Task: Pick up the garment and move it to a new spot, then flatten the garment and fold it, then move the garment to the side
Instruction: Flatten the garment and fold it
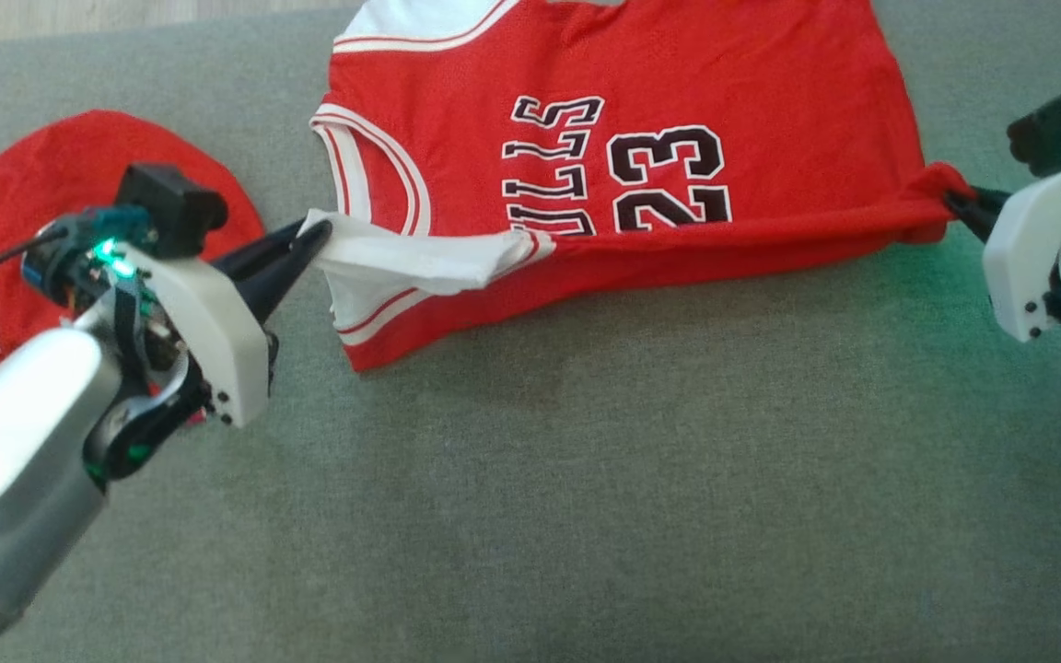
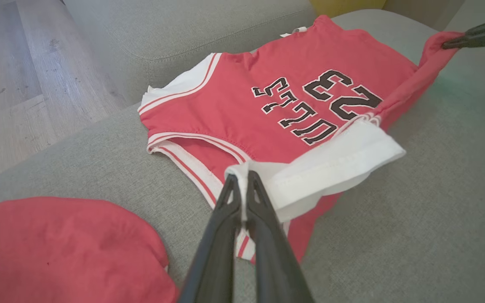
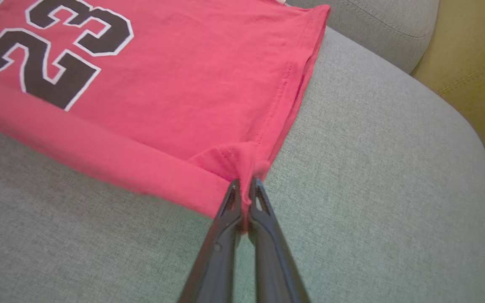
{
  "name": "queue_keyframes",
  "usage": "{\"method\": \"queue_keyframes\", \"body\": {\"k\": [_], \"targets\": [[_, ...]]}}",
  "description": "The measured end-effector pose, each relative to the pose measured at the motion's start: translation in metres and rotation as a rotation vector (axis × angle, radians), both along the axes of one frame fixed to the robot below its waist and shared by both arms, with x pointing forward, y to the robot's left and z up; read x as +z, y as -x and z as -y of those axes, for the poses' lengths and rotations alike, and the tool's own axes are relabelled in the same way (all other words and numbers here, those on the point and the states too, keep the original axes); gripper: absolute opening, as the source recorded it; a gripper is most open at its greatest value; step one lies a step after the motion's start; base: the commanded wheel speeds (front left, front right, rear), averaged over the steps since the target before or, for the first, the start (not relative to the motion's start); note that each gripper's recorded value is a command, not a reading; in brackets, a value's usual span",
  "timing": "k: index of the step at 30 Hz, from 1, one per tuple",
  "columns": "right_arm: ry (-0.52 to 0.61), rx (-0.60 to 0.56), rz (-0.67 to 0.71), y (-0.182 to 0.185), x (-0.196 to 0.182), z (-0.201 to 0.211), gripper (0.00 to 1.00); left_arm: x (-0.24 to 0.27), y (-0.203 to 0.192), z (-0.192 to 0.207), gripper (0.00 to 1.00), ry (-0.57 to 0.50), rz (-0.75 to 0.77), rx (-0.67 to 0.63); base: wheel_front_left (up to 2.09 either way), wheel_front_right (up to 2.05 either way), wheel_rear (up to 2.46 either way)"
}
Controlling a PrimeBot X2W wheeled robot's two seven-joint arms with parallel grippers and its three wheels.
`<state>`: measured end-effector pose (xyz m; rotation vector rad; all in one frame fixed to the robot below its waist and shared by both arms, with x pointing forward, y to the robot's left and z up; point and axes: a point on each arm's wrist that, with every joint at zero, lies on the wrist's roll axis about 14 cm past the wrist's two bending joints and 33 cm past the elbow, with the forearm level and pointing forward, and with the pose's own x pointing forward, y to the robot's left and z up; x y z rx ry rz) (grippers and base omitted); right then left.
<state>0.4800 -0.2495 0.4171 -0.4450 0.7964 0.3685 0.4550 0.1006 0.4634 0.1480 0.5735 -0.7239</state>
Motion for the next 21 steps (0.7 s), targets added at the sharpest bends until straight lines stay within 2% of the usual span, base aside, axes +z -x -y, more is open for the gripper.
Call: {"method": "queue_keyframes", "body": {"k": [10, 17, 18, 19, 20, 21], "targets": [[0.004, -0.003, -0.025, -0.017, -0.020, -0.007, 0.00, -0.017, -0.027, -0.003, 0.00, -0.104, 0.006, -0.036, 0.00, 0.00, 0.00], [0.001, -0.001, -0.019, -0.032, -0.028, -0.013, 0.00, -0.019, -0.060, 0.002, 0.00, -0.163, 0.066, -0.059, 0.00, 0.00, 0.00], [-0.006, -0.005, -0.004, -0.035, -0.027, -0.013, 0.00, -0.018, -0.067, 0.002, 0.55, -0.168, 0.088, -0.056, 0.00, 0.00, 0.00], [-0.013, -0.009, 0.018, -0.039, -0.025, -0.014, 0.46, -0.016, -0.073, 0.004, 1.00, -0.165, 0.109, -0.051, 0.00, 0.00, 0.00], [-0.013, -0.009, 0.018, -0.039, -0.025, -0.014, 1.00, -0.016, -0.073, 0.004, 1.00, -0.165, 0.109, -0.051, 0.00, 0.00, 0.00], [-0.020, -0.017, 0.036, -0.043, -0.023, -0.013, 1.00, -0.013, -0.080, 0.007, 1.00, -0.147, 0.131, -0.041, 0.00, 0.00, 0.00]]}}
